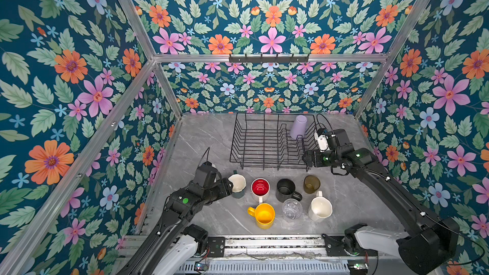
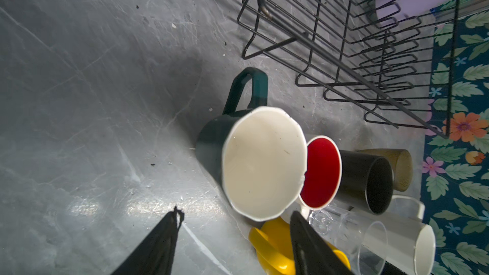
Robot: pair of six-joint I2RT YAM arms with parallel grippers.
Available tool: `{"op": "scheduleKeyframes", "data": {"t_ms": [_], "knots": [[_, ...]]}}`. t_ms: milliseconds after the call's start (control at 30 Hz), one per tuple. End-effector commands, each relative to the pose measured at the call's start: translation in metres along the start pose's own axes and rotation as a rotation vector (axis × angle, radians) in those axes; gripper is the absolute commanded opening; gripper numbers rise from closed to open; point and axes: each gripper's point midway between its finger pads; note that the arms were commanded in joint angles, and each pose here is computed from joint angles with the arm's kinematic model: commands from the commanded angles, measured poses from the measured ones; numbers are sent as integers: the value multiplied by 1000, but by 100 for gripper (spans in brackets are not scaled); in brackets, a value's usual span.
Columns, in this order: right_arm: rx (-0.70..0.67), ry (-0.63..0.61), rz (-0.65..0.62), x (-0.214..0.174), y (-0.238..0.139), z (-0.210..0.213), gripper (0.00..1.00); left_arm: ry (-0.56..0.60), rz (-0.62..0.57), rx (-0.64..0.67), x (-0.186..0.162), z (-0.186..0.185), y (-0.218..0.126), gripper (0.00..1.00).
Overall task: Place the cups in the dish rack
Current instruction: 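Release the lavender cup with the right gripper while the left reaches for the green mug, then close the left gripper on the rim of the green mug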
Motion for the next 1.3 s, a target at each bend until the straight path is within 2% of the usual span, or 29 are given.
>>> {"op": "scheduleKeyframes", "data": {"t_ms": [0, 333, 500, 600, 1133, 1267], "knots": [[31, -20, 0, 0, 0, 5, 95, 8, -18, 13, 7, -5, 8, 68], [115, -1, 9, 4, 6, 20, 94, 21, 36, 116, 2, 2, 29, 63], [102, 5, 25, 0, 14, 17, 94, 37, 11, 145, 10, 2, 33, 63], [94, 4, 22, -1, 14, 15, 94, 60, 43, 177, 9, 4, 40, 63], [96, -5, 8, 0, 9, 16, 94, 67, 86, 207, 3, 9, 59, 47], [102, -5, 2, -1, 8, 17, 94, 71, 101, 210, 1, 10, 62, 41]]}}
Point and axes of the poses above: each gripper's point midway between its finger pads, its own y axis out along the fingers, its own z axis along the line the jaws close on, x = y × z, and after that the axes turned 1 degree about -y, right-handed
